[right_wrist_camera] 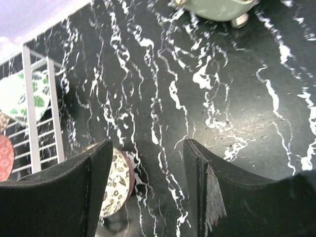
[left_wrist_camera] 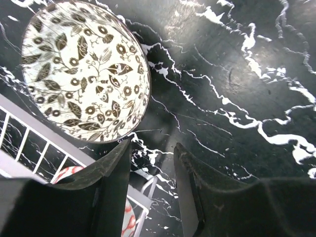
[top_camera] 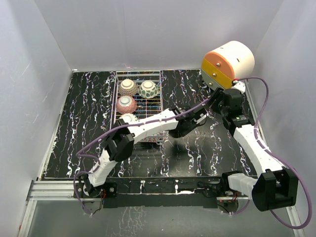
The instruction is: Unload the bowls from the dish rack
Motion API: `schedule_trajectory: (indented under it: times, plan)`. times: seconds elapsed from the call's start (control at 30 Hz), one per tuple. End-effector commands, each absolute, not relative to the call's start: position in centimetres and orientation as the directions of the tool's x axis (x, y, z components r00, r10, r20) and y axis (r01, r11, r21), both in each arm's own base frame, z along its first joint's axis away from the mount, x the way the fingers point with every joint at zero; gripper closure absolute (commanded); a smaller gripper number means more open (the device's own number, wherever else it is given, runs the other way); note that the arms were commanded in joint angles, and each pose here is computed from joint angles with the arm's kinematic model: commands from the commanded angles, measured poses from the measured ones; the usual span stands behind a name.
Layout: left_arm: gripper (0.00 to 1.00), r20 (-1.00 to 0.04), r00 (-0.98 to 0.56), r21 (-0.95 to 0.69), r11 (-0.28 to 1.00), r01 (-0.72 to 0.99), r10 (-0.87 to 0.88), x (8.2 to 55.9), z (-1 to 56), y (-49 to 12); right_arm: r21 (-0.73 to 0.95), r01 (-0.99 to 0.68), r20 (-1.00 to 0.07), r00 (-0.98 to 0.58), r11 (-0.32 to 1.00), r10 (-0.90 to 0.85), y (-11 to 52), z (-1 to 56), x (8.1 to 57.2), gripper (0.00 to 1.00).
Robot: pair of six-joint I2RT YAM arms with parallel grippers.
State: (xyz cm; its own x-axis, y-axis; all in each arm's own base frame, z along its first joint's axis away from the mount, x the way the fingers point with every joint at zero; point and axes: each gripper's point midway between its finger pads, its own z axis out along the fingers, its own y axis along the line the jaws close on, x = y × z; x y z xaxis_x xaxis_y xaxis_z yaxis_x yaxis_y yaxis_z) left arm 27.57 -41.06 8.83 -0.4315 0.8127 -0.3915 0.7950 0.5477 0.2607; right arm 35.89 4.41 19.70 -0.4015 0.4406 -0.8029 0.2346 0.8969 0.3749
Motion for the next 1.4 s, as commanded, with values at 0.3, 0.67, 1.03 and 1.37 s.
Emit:
schedule_trajectory:
  times: [0.3, 0.67, 1.03, 1.37]
  plan:
    - [0.59, -0.781, -0.477, -0.068, 0.705, 0.706, 0.403, 29.4, 25.1, -38.6, 0.458, 0.064, -0.734, -0.536, 0.887, 0.418, 9.9, 17.4, 36.2, 0.38]
    - [0.47, -0.748, -0.643, -0.155, 0.9, 0.408, 0.163, 35.8, 23.9, -26.4, 0.332, 0.017, -0.713, -0.65, 0.943, 0.262, 14.0, 13.8, 36.6, 0.36]
    - [0.27, -0.665, -0.71, -0.125, 0.902, 0.412, 0.232, 34.2, 20.0, -25.2, 0.226, 0.066, -0.688, -0.696, 0.972, 0.207, 14.9, 10.2, 37.2, 0.45]
    - [0.27, -0.608, -0.728, -0.088, 0.885, 0.457, 0.316, 31.7, 17.3, -26.5, 0.17, 0.127, -0.703, -0.679, 0.977, 0.211, 13.6, 9.6, 37.8, 0.65]
